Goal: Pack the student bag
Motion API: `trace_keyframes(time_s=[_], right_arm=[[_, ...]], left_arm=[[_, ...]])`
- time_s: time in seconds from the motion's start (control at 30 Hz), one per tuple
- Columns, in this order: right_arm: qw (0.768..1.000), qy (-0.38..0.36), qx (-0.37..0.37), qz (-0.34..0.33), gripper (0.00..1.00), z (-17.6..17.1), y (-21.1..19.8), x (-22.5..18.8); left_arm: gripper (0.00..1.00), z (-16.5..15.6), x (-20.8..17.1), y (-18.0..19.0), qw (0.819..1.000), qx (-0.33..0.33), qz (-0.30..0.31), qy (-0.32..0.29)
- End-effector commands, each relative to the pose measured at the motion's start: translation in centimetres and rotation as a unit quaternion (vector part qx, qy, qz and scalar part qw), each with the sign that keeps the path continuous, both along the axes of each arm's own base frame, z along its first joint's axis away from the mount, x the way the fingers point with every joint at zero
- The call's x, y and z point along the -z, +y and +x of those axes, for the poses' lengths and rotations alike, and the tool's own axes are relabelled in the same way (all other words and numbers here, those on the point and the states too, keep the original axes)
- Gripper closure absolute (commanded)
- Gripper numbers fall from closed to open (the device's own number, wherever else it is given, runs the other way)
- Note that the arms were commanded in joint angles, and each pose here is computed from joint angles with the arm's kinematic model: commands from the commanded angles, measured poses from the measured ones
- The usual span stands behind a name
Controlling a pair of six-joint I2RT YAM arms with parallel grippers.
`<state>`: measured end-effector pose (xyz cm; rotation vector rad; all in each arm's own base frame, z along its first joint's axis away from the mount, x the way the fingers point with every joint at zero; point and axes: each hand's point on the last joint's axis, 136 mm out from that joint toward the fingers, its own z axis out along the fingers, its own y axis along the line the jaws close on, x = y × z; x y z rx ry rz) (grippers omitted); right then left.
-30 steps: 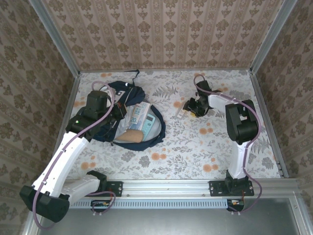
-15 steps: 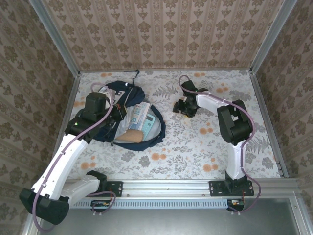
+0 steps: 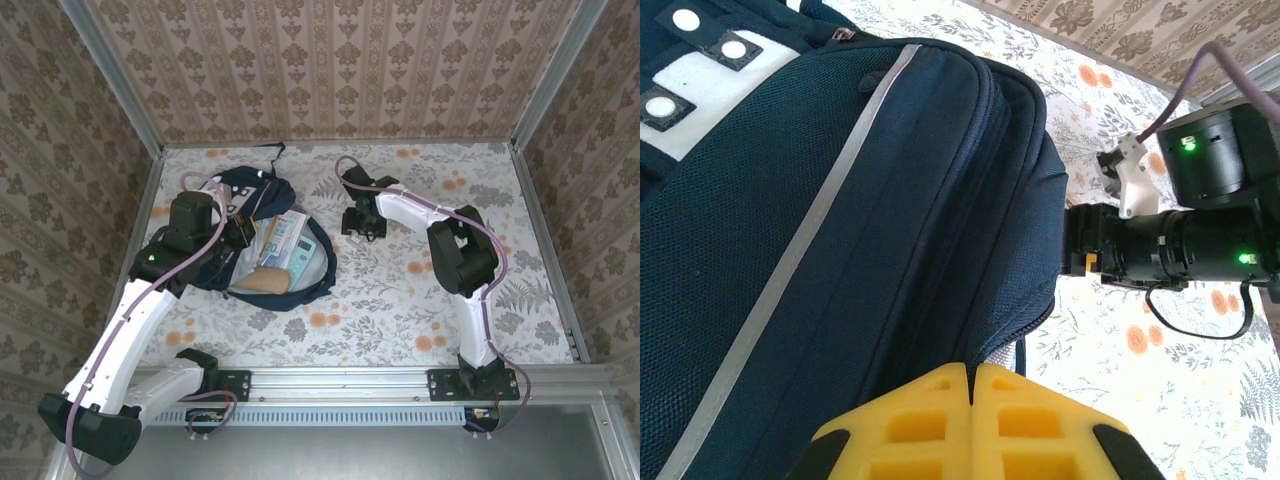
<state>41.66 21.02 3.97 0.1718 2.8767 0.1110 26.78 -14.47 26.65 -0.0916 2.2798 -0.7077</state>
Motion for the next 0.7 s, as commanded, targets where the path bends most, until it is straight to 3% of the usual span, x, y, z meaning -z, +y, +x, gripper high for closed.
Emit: trace_keyframes(time_s=[0.0, 0.13, 0.3, 0.6, 0.67], right_arm=[[0.999, 0.013, 0.017, -0.045, 0.32, -0.3, -0.8, 0.7], [0.998, 0.019, 0.028, -0.047, 0.26, -0.6, -0.2, 1.5], [0.997, 0.02, 0.024, -0.068, 0.28, -0.9, 0.5, 2.1], [0.996, -0.01, 0.014, -0.082, 0.52, -2.1, -0.9, 0.7], [0.997, -0.023, 0.007, -0.073, 0.53, -2.3, -0.9, 0.0]], left_arm=[[1.0, 0.3, -0.9, 0.1, 1.0, 0.001, -0.007, -0.021], [1.0, 0.1, -0.9, 0.1, 1.0, 0.001, -0.007, -0.02], [1.0, 0.0, -0.9, 0.2, 1.0, 0.0, -0.007, -0.021], [1.0, -0.3, -0.7, 0.4, 1.0, -0.003, -0.008, -0.022], [1.0, -0.2, -0.7, 0.5, 1.0, -0.004, -0.008, -0.022]])
